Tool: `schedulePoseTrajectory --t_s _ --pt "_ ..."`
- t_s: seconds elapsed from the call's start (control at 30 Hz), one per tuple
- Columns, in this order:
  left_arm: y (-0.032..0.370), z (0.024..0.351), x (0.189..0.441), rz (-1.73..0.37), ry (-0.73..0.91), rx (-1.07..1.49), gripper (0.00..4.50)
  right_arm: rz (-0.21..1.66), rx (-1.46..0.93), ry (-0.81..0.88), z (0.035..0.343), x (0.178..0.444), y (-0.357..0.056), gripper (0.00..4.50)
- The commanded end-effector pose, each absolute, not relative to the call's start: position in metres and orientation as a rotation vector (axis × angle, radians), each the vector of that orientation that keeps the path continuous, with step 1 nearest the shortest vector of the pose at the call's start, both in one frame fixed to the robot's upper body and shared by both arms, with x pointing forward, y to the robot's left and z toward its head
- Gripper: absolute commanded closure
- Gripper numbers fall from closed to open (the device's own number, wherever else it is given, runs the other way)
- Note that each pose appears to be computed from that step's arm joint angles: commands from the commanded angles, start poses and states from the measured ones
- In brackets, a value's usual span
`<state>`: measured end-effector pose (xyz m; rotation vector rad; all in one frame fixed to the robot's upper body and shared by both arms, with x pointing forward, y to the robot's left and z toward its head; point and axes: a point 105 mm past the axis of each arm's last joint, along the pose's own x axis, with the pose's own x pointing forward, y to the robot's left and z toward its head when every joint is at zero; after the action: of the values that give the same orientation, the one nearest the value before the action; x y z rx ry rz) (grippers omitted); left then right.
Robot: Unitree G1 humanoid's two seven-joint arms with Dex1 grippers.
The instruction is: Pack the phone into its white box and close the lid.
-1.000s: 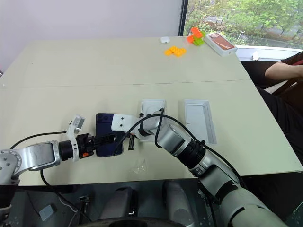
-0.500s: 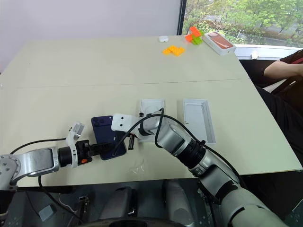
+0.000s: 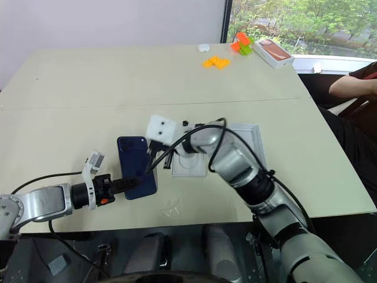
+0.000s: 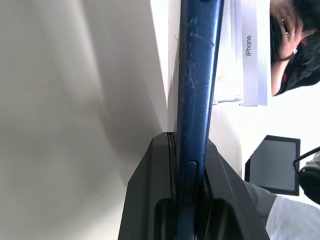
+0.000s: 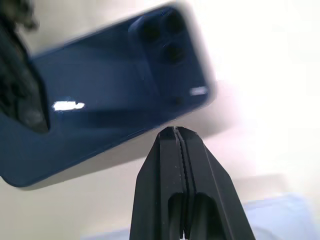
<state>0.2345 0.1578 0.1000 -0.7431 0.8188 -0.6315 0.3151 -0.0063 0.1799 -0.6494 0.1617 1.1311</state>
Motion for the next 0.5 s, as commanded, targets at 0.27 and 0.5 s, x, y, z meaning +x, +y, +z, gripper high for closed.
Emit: schedulePoseTrajectory --t_s 0.27,0.5 --pt "0.144 0.131 0.245 -0.763 0.716 -0.687 4.47 1.061 -0.658 0.3 0.152 0.301 -0.072 4.5" --pt "0.133 0.141 0.255 -0.821 0.712 -0.681 4.47 1.076 -0.706 0.334 0.133 0.303 -0.072 4.5"
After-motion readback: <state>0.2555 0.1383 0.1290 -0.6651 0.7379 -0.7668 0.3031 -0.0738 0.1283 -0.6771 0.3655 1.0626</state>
